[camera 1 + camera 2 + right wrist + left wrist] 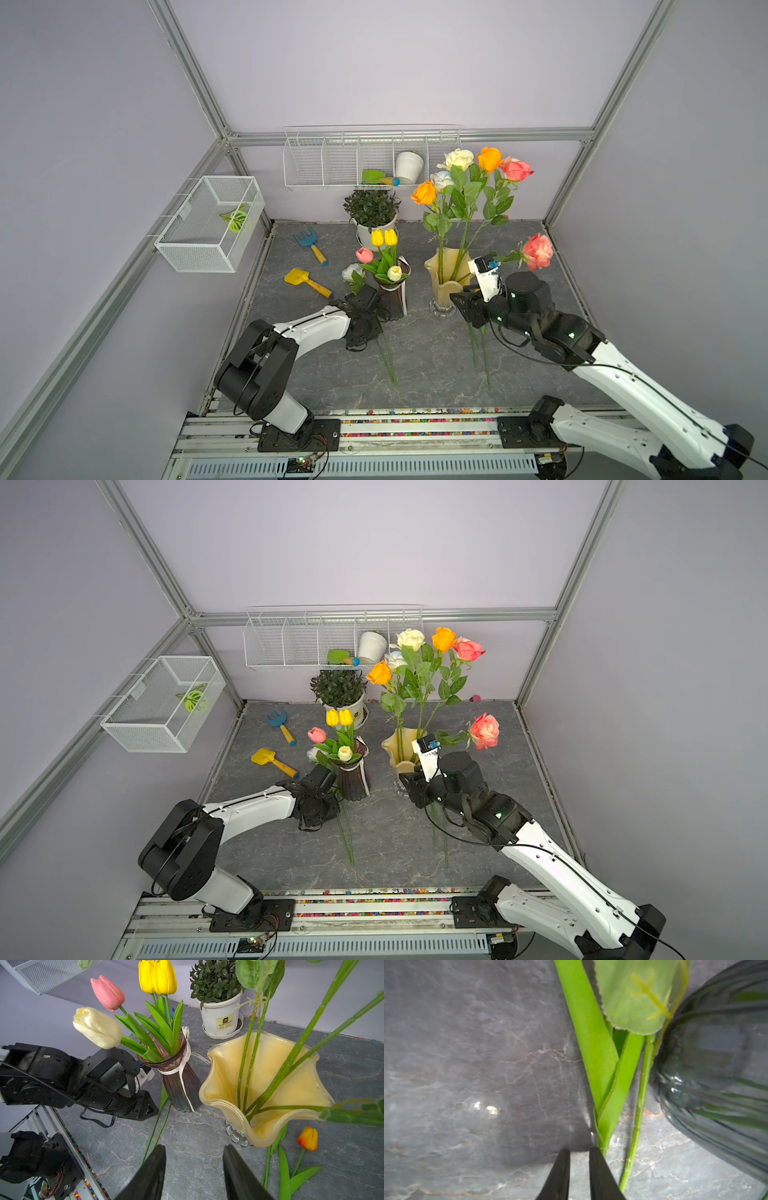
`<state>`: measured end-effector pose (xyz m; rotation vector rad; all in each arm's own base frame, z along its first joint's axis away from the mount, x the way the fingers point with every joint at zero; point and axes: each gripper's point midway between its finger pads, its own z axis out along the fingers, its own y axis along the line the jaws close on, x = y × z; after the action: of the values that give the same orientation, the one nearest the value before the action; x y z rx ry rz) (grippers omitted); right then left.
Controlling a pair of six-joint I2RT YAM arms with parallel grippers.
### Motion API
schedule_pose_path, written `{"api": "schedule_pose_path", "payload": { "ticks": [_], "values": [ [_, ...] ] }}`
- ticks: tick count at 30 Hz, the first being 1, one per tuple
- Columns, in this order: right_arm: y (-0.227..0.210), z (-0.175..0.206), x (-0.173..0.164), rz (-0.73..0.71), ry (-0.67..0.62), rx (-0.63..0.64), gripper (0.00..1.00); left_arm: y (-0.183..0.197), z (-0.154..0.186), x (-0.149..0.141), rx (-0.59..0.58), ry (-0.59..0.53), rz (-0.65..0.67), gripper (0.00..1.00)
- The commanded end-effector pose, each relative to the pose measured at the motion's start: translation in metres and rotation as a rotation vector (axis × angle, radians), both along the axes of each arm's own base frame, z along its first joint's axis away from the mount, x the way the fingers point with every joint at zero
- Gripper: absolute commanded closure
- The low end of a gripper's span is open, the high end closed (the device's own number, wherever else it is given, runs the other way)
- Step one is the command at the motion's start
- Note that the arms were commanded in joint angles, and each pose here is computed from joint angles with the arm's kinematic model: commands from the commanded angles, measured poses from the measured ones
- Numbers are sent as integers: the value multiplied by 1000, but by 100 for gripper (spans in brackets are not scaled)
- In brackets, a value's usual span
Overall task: Arrange the flowers in different vases according to their variety
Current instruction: Pick up the flower at the center of the board.
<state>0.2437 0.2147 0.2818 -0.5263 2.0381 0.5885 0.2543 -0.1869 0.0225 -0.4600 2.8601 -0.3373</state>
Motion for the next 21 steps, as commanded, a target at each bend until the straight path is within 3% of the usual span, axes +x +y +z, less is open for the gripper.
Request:
{"api": "schedule_pose_path", "payload": {
  "ticks": [1,8,21],
  "values": [
    [4,-5,0,5,13,13,50,-2,17,4,-13,-27,6,77],
    [9,-9,2,17,21,20,50,-3,46,8,-45,-92,15,75],
    [1,-8,-2,3,15,-2,49,-12,3,15,1,-5,-5,76]
  ]
}}
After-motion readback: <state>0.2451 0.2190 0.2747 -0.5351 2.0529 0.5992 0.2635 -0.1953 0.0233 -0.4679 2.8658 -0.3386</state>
